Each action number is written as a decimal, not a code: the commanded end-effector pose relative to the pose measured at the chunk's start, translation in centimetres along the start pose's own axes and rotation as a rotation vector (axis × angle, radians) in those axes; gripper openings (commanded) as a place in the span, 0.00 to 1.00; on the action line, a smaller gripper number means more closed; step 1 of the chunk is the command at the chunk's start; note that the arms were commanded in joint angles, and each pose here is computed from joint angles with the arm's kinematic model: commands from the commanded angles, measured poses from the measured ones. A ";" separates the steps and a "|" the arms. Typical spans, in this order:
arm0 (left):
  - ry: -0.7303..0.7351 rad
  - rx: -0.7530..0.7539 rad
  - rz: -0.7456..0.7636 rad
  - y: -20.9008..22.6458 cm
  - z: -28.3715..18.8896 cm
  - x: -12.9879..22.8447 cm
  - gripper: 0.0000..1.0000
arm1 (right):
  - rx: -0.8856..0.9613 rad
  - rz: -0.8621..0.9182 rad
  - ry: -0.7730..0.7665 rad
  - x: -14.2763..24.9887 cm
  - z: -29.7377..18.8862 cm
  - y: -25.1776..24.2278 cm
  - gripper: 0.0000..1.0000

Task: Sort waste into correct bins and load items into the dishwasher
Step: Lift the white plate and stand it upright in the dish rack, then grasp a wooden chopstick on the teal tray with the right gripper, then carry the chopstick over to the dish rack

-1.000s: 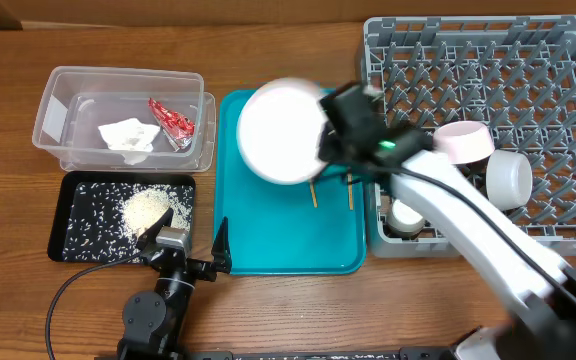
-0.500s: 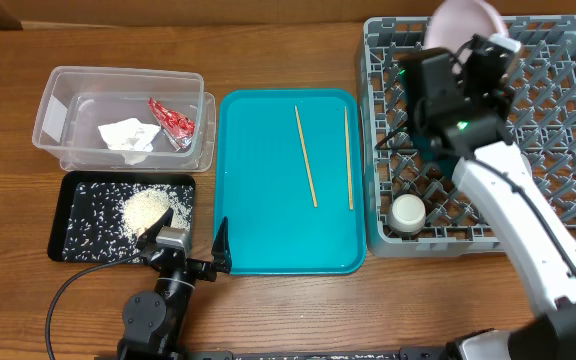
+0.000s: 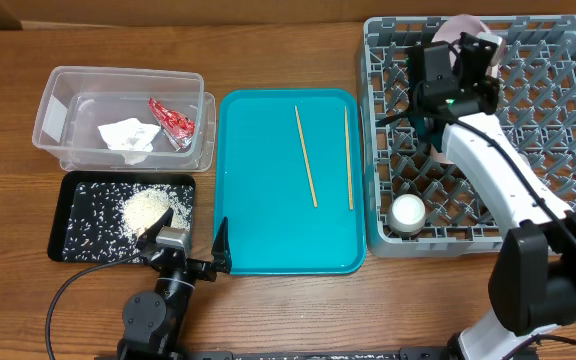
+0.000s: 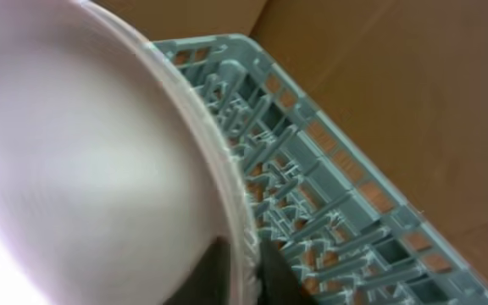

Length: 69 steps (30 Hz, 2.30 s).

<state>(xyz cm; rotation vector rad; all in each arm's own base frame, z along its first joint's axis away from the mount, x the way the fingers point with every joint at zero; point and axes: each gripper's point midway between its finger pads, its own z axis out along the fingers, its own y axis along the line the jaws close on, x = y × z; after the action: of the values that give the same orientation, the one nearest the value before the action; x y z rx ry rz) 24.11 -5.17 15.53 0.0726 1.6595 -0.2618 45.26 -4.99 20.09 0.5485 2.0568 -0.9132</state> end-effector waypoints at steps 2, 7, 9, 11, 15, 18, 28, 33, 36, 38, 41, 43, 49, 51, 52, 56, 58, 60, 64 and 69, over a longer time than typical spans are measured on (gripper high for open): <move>-0.006 0.004 0.000 0.0 0.0 0.0 1.00 | -0.044 -0.049 -0.025 -0.9 -2.2 0.7 0.65; -0.006 0.004 0.000 0.0 0.0 0.0 1.00 | -0.322 -0.129 0.039 0.1 -8.0 3.9 0.66; -0.006 0.004 0.000 0.0 0.0 0.0 1.00 | -0.566 -0.158 0.104 1.6 -11.9 6.8 0.65; -0.006 0.004 0.000 0.0 0.0 0.0 1.00 | -0.856 -0.200 0.200 3.8 -17.1 10.0 0.62; -0.006 0.004 0.000 0.0 0.0 0.0 1.00 | -1.272 -0.290 0.380 8.3 -25.6 13.9 0.58; -0.006 0.004 0.000 0.0 0.0 0.0 1.00 | -1.295 -0.335 0.469 11.6 -26.7 15.6 0.57; -0.006 0.004 0.000 0.0 0.0 0.0 1.00 | -0.981 -0.403 0.607 20.9 -20.2 20.2 0.45; -0.005 0.004 0.000 0.0 0.0 0.0 1.00 | -0.928 -0.420 0.670 23.7 -18.9 20.7 0.33; -0.006 0.004 0.000 0.0 0.0 0.0 1.00 | -0.906 -0.449 0.705 24.8 -18.9 20.2 0.08; -0.006 0.004 0.000 0.0 0.0 0.0 1.00 | -0.903 -0.457 0.709 24.6 -19.2 19.9 0.04; -0.006 0.004 0.000 0.0 0.0 0.0 1.00 | -0.927 -0.429 0.682 22.2 -20.2 19.4 0.04; -0.006 0.004 0.000 0.0 0.0 0.0 1.00 | -0.963 -0.398 0.641 19.7 -21.2 18.9 0.04; -0.006 0.004 0.000 0.0 0.0 0.0 1.00 | -0.962 -0.213 0.412 9.4 -21.8 14.3 0.04; -0.006 0.004 0.000 0.0 0.0 0.0 1.00 | -0.899 -0.146 0.338 6.5 -20.4 12.0 0.04; -0.006 0.004 0.000 0.0 0.0 0.0 1.00 | -0.858 -0.116 0.309 5.4 -19.4 10.8 0.04; -0.006 0.004 0.000 0.0 0.0 0.0 1.00 | -0.768 -0.111 0.272 3.6 -15.4 8.4 0.04; -0.006 0.004 0.000 0.0 0.0 0.0 1.00 | -0.735 -0.133 0.299 4.4 -13.3 8.1 0.04; -0.006 0.004 0.000 0.0 0.0 0.0 1.00 | -0.739 -0.185 0.361 6.2 -11.8 8.7 0.04; -0.006 0.004 0.000 0.0 0.0 0.0 1.00 | -0.729 -0.258 0.432 8.7 -10.7 9.5 0.07; -0.006 0.004 0.000 0.0 0.0 0.0 1.00 | -0.697 -0.280 0.394 7.9 -11.0 8.9 0.47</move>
<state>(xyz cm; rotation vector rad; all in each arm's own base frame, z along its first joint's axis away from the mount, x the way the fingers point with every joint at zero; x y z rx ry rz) 24.10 -5.18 15.52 0.0729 1.6599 -0.2621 40.54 9.39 12.29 0.0890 2.7241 -0.1746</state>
